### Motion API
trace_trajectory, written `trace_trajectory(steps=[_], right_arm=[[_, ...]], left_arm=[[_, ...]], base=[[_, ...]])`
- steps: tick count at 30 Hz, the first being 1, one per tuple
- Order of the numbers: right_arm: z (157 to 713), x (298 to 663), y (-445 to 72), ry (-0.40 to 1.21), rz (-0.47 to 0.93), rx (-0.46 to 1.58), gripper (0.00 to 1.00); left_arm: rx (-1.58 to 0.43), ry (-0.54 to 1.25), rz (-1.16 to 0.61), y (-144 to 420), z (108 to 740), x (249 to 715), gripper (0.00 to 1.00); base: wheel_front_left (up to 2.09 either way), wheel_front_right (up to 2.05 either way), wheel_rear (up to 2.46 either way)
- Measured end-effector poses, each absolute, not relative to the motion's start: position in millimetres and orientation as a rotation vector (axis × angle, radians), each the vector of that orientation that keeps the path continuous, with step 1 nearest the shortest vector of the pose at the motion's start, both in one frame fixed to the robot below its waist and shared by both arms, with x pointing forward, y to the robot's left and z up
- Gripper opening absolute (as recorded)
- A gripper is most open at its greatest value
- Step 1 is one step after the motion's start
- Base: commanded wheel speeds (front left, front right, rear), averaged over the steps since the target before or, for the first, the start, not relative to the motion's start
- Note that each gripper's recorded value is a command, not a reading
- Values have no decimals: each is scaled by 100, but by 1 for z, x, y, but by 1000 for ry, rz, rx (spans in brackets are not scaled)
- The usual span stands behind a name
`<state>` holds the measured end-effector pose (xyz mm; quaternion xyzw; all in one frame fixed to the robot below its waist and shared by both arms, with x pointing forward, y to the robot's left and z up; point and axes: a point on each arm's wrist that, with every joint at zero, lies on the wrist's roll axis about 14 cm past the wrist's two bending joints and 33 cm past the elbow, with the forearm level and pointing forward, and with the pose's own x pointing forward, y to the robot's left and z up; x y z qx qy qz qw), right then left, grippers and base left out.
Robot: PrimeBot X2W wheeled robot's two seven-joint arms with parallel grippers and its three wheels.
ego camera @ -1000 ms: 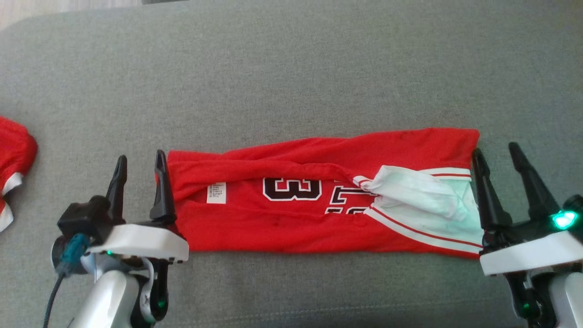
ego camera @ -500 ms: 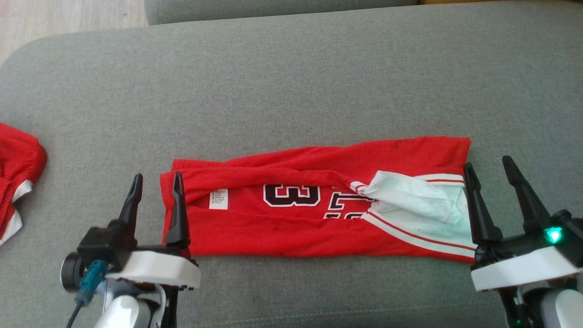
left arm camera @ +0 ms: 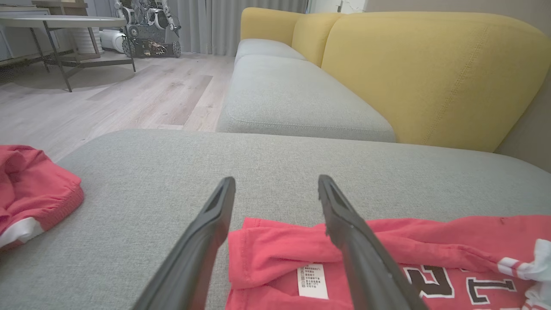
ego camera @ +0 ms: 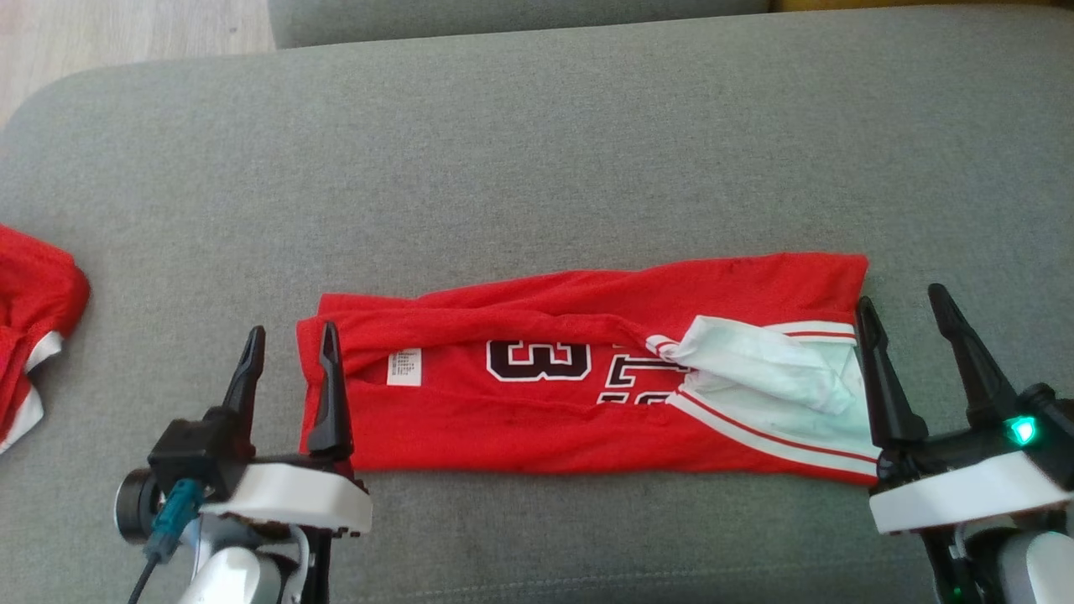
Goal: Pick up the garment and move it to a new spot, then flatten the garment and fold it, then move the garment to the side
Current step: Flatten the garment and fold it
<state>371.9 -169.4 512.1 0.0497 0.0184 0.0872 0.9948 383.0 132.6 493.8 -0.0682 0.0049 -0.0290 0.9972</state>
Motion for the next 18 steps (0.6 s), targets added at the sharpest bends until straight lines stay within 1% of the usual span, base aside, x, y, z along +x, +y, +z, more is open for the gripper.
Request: trace_trajectory(steps=[4, 7, 13, 18], right_arm=[[511, 373, -171, 40, 166, 102, 100], [498, 373, -180, 87, 138, 102, 100], [428, 369, -198, 310, 86, 116, 100], [398, 385, -201, 403, 79, 122, 100]], left_arm=[[-136, 18, -56, 133, 492, 383, 100], [-135, 25, -56, 133, 489, 384, 100], [-139, 56, -68, 129, 478, 389, 100], [-141, 57, -65, 130, 474, 400, 100]], base=[[0, 0, 0], [0, 0, 0], [0, 0, 0], [0, 0, 0]])
